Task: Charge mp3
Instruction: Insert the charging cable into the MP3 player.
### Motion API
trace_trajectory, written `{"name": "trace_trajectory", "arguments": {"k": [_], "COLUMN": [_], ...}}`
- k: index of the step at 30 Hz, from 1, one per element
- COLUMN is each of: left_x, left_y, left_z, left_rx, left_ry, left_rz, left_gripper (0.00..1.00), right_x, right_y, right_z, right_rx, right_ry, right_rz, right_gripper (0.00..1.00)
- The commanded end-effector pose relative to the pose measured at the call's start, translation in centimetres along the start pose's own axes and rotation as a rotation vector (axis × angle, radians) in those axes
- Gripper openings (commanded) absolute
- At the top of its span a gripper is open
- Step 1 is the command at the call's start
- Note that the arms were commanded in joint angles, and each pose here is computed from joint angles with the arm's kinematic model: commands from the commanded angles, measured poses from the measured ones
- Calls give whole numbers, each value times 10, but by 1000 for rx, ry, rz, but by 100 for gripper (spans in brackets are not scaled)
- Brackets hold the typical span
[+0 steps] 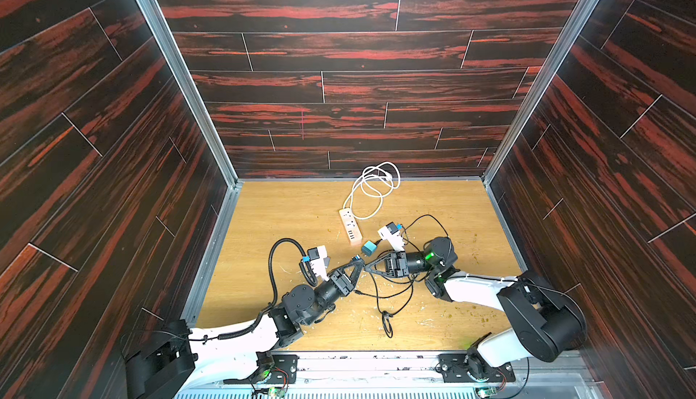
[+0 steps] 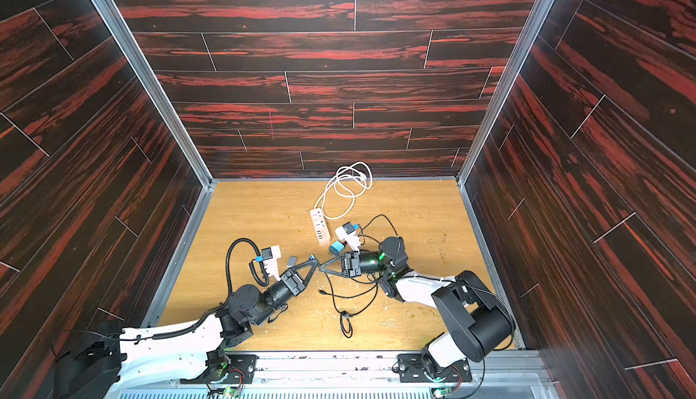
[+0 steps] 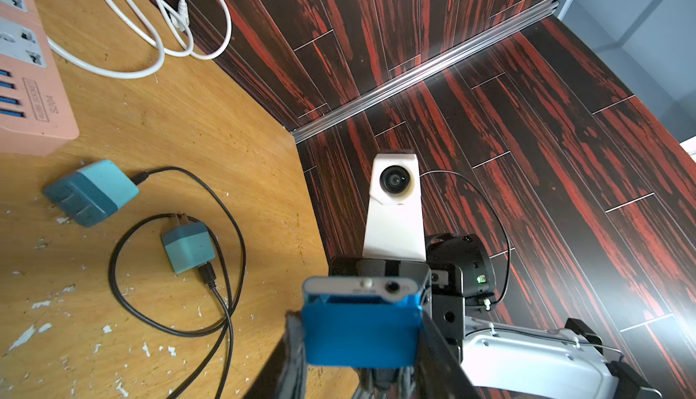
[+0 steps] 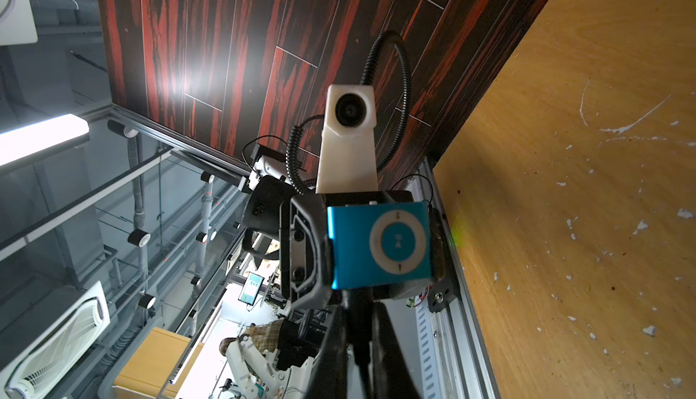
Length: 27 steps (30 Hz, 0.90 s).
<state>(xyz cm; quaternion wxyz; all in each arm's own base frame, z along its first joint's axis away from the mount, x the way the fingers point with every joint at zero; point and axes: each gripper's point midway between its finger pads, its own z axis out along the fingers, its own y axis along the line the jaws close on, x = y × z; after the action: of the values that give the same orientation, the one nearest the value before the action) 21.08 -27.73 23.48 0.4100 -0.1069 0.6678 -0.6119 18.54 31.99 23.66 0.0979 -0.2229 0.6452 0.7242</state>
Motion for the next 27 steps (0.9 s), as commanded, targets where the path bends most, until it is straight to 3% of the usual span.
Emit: {"name": "trace_trajectory", "arguments": {"k": [1,6,8,13,17,22,27], "left_x": [55,57,57,45,27,7,9], "left_y": [-16,-16,-14,-1,28,74,102], "left_z": [-5,-6,-7,-13,-26,-49,-60], "left_rx": [68,68,54,-46,-244,-534,-769], "left_ry": [255,273,274,227,159,69,85], "left_rz": [28,17,11,19,42,58,75], "left_gripper": [0,0,0,0,0,0,0], "right_x": [-37,-37,-36,-32,-26,-23,-29], "right_y": [4,4,6,9,4,-17,-58], "right_z": [-1,-2,-3,-8,-18,-40,-76], "right_rx": [56,73,77,101,163,389,761], "right_ry": [-132,-131,-129,-127,-137,-177,-198], "right_rz": [-73,-95,-104,-136,-155,-201,-177], "right_gripper": [0,0,8,41,51,56,58]}}
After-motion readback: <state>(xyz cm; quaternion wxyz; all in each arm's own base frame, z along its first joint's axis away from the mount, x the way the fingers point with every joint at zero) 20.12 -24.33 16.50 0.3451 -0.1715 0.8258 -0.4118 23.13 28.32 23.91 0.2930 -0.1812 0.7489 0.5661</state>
